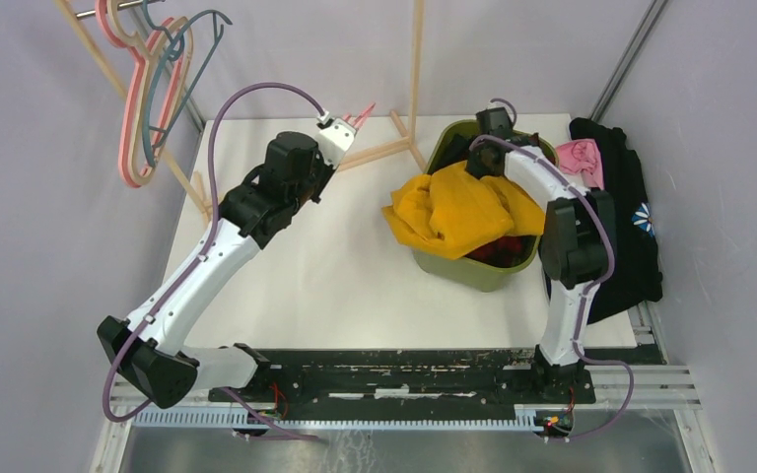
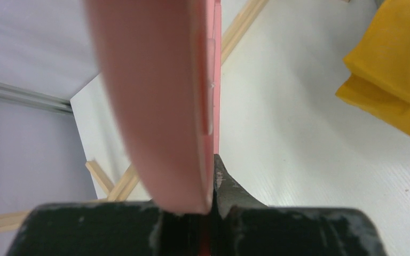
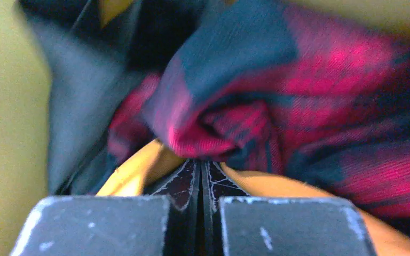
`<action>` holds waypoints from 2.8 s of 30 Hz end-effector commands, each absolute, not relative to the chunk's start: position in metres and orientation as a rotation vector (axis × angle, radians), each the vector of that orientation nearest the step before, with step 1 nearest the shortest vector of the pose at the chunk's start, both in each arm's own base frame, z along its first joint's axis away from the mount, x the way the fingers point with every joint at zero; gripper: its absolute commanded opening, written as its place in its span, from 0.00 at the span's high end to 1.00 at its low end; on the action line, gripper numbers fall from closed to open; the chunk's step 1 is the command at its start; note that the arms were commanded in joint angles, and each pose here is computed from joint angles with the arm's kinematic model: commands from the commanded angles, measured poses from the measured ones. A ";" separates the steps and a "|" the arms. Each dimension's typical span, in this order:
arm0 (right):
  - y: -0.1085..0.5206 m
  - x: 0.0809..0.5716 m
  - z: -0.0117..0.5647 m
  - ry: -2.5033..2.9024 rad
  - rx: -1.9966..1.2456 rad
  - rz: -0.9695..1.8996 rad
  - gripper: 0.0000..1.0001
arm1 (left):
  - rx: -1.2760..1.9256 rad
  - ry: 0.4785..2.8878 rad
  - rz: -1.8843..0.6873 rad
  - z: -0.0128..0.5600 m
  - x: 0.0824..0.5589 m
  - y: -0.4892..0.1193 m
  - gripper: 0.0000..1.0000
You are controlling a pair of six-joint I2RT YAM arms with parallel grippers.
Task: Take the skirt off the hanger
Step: Place the skirt in the bin, then place the hanger at the clothesline.
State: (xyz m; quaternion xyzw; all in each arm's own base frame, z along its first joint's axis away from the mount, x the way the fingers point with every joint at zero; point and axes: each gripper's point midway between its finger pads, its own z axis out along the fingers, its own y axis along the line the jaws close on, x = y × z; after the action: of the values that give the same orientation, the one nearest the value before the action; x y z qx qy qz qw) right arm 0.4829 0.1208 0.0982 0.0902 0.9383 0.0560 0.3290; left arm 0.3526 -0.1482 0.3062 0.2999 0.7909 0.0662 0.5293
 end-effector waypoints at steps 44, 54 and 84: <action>0.099 0.610 0.427 1.608 0.021 0.426 0.54 | 0.300 1.665 -0.055 0.425 0.483 -0.124 0.97; 0.116 0.624 0.458 1.488 0.028 0.592 0.57 | 0.150 1.545 -0.211 0.469 0.509 -0.130 0.97; 0.126 0.631 0.463 1.419 0.038 0.793 0.60 | -0.048 1.241 -0.179 0.544 0.510 -0.062 0.97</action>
State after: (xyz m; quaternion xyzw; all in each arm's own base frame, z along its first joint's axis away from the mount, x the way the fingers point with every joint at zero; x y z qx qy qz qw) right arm 0.6373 0.1255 0.4359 0.0303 0.6647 0.3411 0.6640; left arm 0.5227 -0.0712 0.4917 -0.0178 0.6424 -0.0425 0.7649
